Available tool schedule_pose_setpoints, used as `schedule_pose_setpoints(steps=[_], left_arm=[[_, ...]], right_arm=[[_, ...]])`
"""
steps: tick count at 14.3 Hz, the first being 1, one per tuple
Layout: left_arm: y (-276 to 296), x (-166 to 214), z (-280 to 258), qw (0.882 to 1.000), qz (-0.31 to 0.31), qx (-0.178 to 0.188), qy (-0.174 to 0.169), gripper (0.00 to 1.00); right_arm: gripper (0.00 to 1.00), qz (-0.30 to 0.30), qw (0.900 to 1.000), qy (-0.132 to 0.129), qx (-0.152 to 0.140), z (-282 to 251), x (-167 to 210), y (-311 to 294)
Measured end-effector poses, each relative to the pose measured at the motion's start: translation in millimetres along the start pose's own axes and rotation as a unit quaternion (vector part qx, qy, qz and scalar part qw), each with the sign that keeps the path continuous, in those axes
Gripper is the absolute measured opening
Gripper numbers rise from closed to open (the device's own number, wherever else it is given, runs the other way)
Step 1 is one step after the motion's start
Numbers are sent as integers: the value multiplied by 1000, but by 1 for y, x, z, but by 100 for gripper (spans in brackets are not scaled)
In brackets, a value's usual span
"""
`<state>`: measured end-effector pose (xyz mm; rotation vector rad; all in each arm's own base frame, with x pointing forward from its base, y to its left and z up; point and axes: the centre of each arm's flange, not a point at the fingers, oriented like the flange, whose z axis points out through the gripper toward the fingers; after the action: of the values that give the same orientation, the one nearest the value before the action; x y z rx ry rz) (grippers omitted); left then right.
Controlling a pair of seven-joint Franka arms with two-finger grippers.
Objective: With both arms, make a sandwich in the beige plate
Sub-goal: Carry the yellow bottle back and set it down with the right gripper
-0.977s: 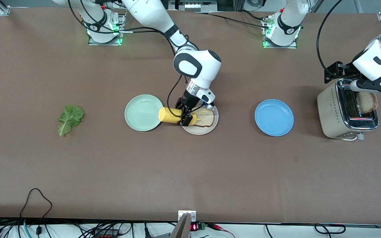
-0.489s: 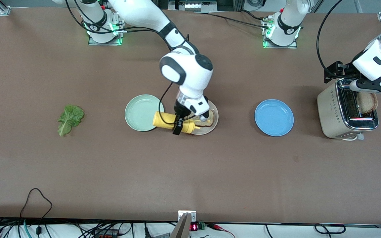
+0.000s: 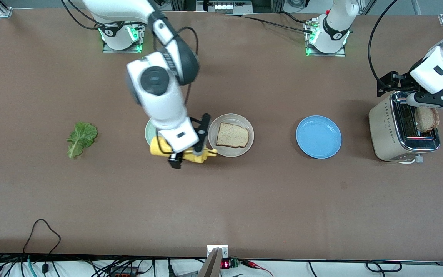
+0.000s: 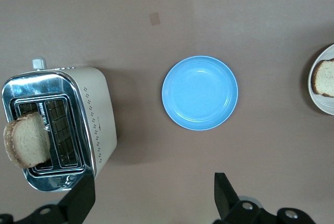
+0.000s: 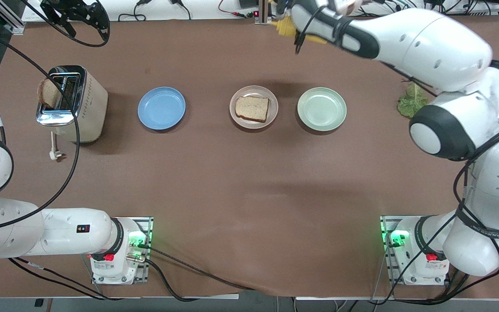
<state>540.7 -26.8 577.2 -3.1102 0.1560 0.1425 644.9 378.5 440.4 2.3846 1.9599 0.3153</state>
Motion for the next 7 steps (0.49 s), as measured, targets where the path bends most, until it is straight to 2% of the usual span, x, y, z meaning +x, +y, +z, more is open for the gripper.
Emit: schedule_pose_setpoints(steps=[2, 3, 7], left_arm=[[0, -1, 1, 1000, 0, 0, -5, 100], [0, -1, 1, 1000, 0, 0, -6, 100], [-1, -2, 1, 1000, -1, 0, -8, 100]], right_arm=[[45, 7, 998, 44, 33, -20, -32, 24], [41, 8, 997, 66, 47, -25, -46, 34], [40, 4, 981, 159, 108, -35, -112, 71]])
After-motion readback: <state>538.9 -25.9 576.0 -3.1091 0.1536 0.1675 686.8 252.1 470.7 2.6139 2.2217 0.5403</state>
